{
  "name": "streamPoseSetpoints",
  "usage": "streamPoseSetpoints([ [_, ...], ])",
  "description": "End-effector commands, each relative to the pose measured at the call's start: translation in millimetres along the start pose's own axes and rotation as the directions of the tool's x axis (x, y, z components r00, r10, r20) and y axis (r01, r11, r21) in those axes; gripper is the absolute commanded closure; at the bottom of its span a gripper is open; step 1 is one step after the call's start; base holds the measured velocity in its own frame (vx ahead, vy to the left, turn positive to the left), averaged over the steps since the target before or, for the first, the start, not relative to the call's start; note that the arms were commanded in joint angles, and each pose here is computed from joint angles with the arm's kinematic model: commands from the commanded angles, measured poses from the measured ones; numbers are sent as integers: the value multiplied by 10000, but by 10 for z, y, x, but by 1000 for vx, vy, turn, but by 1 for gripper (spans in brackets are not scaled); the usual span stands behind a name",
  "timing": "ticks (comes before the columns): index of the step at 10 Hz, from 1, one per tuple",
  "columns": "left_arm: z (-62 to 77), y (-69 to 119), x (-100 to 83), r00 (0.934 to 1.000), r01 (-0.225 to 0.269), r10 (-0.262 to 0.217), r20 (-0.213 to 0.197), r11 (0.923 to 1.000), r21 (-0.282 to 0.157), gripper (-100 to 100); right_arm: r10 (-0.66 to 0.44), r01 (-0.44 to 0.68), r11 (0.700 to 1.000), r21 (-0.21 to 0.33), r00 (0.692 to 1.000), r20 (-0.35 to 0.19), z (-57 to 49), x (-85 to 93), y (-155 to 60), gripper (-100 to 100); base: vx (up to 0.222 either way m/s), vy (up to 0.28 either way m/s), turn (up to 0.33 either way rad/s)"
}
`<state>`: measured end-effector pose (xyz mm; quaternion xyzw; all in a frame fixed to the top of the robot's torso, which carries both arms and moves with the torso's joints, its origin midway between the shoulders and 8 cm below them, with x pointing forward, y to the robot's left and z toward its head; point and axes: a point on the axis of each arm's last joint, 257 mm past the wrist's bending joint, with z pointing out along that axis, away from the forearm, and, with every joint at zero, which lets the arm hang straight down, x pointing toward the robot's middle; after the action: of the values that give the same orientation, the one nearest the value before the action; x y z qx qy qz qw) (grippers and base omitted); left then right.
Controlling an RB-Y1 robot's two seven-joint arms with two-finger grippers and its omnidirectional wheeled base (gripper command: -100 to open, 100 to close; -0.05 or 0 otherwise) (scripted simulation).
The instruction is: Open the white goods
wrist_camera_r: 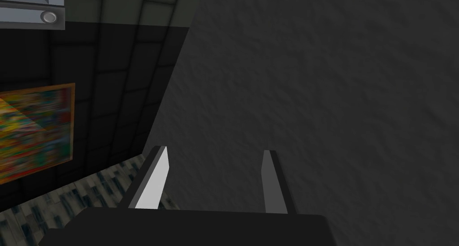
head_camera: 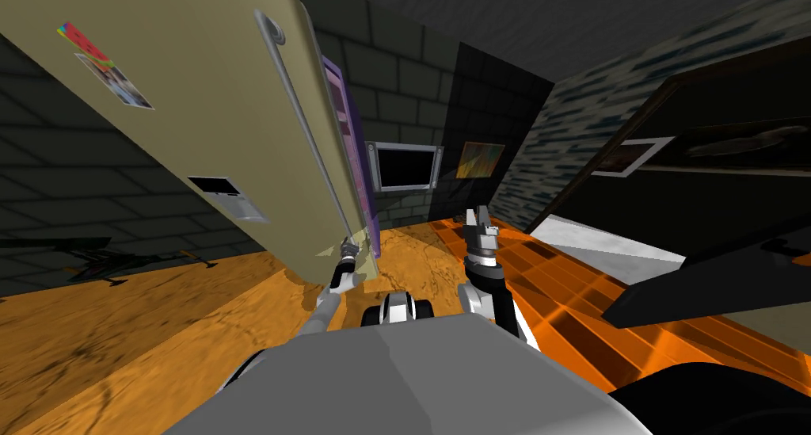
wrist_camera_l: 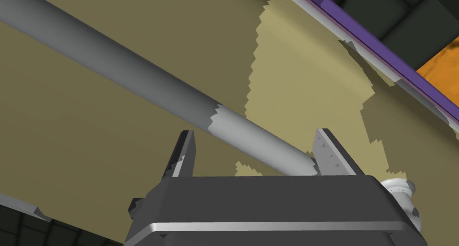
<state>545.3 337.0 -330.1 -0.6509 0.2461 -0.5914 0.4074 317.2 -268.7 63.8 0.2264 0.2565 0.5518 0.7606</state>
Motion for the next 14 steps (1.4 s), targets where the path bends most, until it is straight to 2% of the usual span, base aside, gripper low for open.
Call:
streamPoseSetpoints([
  [1,86,29,-109,9995,-217,221,235,9996,-186,100,-2,2,10000,3,10000,-1,0,0,-1,0,-129,75,0],
  [2,72,55,-132,9993,-227,234,282,9994,-246,100,-2,2,10000,4,10000,0,-1,0,-1,0,-36,49,19],
  [3,252,-113,-64,9997,-186,185,141,9998,58,100,-2,2,10000,5,10000,0,-1,-1,-1,0,-198,84,-224],
  [4,309,-142,12,9999,-152,151,37,9998,117,100,-1,1,10000,1,10000,-1,0,0,0,0,-238,88,-138],
  [5,312,-89,0,9998,-161,161,100,9999,-12,100,-2,2,10000,3,10000,-1,-1,-1,-1,0,-123,34,-7],
  [6,258,10,-92,9994,-203,210,285,9995,-247,100,-2,2,10000,5,10000,0,-1,-1,-1,0,-29,1,23],
  [7,431,-168,-17,9998,-140,139,153,9999,63,100,-2,2,10000,5,10000,1,-1,-1,-1,0,-178,66,-164],
  [9,523,-214,114,10000,-83,83,-14,9999,147,100,-2,2,10000,3,10000,-1,-1,0,-1,0,-194,56,-93],
  [10,508,-185,87,9999,-97,96,42,9999,78,100,-3,3,10000,5,10000,0,-1,-1,-1,0,-44,3,50],
  [11,445,-67,-22,9995,-148,153,266,9997,-200,100,-3,3,10000,6,10000,0,-1,-1,-1,0,15,-7,9],
  [12,435,-51,-38,9994,-155,162,297,9996,-240,100,-3,3,10000,6,10000,1,-2,-1,-1,0,25,-7,-8],
  [13,584,-251,27,9998,-74,72,168,9999,119,100,-3,3,10000,5,10000,0,-2,-1,-1,0,-196,27,-220],
  [14,654,-261,126,10000,-34,33,77,9999,107,100,-1,1,10000,2,10000,0,0,0,0,0,-251,59,-130],
])
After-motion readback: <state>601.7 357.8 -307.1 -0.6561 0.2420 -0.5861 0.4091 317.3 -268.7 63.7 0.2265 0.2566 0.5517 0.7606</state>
